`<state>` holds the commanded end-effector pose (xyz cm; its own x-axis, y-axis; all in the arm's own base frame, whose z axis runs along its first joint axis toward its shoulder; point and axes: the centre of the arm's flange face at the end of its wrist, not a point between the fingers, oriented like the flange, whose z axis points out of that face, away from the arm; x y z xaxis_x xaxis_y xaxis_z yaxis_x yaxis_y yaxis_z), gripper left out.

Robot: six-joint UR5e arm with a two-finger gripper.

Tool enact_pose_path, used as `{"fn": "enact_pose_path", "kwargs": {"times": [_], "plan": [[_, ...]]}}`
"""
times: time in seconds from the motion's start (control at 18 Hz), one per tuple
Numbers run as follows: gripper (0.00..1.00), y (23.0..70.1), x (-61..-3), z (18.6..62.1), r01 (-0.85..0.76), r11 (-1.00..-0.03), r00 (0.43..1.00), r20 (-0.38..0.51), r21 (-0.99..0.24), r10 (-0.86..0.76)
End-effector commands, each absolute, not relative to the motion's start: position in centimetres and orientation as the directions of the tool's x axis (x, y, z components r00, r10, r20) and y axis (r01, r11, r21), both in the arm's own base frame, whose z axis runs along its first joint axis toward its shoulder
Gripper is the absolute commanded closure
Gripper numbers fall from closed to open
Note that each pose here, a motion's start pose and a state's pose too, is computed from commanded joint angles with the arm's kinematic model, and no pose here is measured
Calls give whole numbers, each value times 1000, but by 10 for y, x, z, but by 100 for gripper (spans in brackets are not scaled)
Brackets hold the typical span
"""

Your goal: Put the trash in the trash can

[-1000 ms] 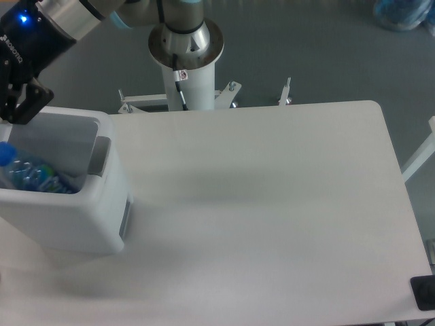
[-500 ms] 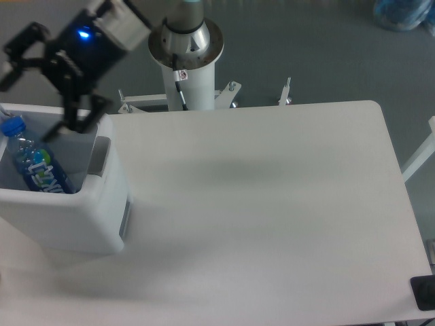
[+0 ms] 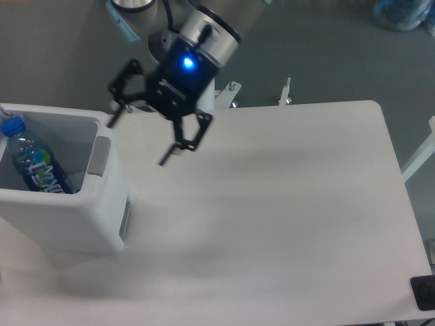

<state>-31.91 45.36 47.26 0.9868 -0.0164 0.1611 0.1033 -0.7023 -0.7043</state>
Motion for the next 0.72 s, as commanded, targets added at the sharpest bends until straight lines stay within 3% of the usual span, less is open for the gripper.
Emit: {"fn": "enact_pose_path", "kwargs": {"times": [0.39, 0.72], "plan": [[0, 444, -350, 418, 36, -878, 999, -18, -478, 51], [0, 429, -356, 372, -261, -917, 963, -143, -300, -228]]}}
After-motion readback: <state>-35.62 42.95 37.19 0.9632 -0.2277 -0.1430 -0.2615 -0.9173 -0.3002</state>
